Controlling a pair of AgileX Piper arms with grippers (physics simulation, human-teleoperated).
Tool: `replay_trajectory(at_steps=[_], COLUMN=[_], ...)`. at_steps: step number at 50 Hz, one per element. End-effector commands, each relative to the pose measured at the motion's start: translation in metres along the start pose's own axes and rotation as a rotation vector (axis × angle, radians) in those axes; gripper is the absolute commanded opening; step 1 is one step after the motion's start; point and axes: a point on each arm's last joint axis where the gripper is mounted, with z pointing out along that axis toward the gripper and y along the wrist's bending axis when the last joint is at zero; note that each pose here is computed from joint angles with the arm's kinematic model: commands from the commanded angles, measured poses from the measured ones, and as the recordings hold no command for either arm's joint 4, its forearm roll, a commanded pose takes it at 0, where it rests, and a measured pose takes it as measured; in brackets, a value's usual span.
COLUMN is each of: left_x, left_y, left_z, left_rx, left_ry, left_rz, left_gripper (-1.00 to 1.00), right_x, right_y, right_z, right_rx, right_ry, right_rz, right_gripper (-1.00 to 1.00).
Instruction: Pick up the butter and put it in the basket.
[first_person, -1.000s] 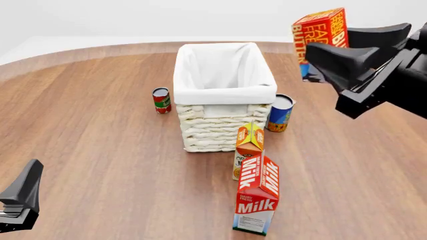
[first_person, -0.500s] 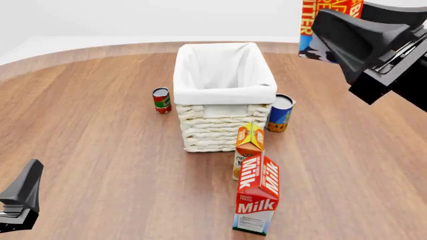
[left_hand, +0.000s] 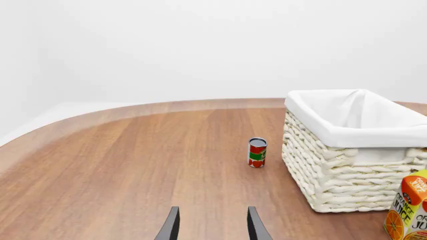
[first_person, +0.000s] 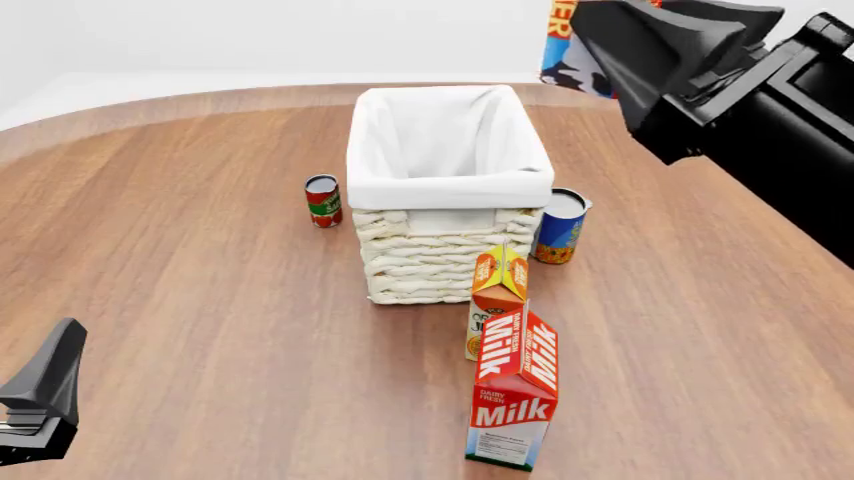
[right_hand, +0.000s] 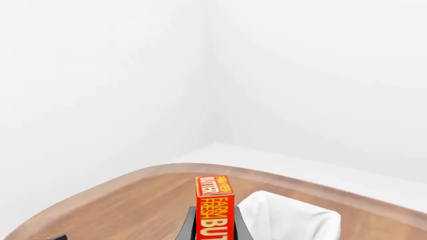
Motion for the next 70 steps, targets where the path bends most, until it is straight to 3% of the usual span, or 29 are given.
replay_trajectory(at_steps=[1, 21, 25, 27, 43, 55, 70], left_x=[0.0, 0.0, 0.0, 0.0, 0.0, 0.0, 0.0], left_y=[0.0, 0.0, 0.0, 0.0, 0.0, 0.0, 0.0], left_z=[0.0, 0.0, 0.0, 0.0, 0.0, 0.0, 0.0], left_rx=[0.0, 0.0, 0.0, 0.0, 0.0, 0.0, 0.0], left_ry=[0.0, 0.0, 0.0, 0.0, 0.0, 0.0, 0.0], left_rz=[0.0, 0.0, 0.0, 0.0, 0.0, 0.0, 0.0], left_gripper=[1.0, 1.0, 1.0, 1.0, 1.0, 1.0, 1.0], right_x=[-0.011, -0.033, -0.028, -0.028, -0.025, -0.008, 0.006], right_y=[0.003, 0.006, 0.003, 0.006, 0.011, -0.028, -0.04], right_z=[0.024, 0.064, 0.083, 0.088, 0.116, 0.158, 0.17], right_rx=[-0.014, -0.02, -0.002, -0.013, -0.019, 0.104, 0.147], right_ry=[-0.056, -0.069, -0.009, 0.013, 0.116, 0.24, 0.31], right_rz=[0.043, 0.024, -0.039, -0.043, -0.015, -0.005, 0.038], right_gripper=[-1.0, -1.0, -1.0, -1.0, -1.0, -1.0, -1.0])
